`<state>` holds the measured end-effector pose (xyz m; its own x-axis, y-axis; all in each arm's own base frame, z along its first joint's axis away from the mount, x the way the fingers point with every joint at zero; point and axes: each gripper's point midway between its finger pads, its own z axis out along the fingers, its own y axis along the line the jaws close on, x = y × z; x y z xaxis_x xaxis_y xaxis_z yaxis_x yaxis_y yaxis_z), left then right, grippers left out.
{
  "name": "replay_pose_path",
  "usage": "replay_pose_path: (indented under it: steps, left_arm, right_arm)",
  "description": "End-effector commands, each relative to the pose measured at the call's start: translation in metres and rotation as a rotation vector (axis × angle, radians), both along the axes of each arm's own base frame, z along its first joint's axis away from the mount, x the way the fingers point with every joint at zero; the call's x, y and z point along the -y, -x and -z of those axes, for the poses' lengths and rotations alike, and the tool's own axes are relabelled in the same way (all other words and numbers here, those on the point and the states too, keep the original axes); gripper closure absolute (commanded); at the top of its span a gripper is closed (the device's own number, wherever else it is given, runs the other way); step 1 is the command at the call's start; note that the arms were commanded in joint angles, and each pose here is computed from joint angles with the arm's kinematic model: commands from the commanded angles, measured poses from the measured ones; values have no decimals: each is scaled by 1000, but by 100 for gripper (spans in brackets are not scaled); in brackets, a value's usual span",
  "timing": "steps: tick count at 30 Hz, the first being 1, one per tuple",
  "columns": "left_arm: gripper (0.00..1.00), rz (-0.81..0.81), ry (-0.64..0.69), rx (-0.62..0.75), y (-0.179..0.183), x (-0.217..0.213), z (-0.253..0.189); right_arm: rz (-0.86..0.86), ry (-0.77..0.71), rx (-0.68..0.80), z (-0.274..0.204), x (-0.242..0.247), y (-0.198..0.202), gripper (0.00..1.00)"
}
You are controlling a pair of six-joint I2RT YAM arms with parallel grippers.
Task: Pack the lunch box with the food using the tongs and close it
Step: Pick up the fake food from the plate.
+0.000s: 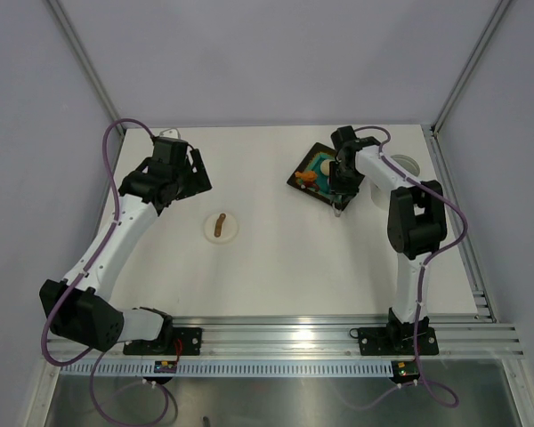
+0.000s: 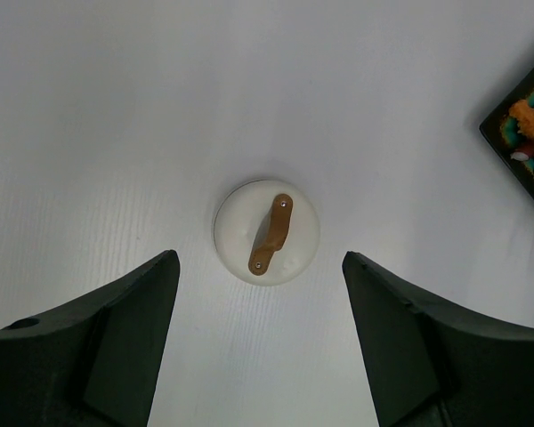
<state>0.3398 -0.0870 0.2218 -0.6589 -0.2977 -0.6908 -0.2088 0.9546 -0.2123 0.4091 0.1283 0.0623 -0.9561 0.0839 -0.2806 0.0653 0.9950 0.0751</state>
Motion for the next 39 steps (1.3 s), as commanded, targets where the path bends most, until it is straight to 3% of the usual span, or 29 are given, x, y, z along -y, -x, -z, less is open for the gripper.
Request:
replay_pose_path:
  steps: [1, 31, 36, 39]
  left_arm:
    - [22, -8, 2, 58, -10, -2, -17]
    - [22, -18, 11, 72, -5, -5, -24]
    - [22, -16, 14, 79, -5, -5, -27]
    - [22, -16, 14, 82, -4, -5, -28]
  right_arm:
    - [-46, -22, 42, -10, -14, -13, 58]
    - [-7, 27, 75, -6, -18, -53, 50]
    - [-4, 34, 79, -5, -18, -60, 51]
    - [-5, 30, 82, -7, -19, -61, 57]
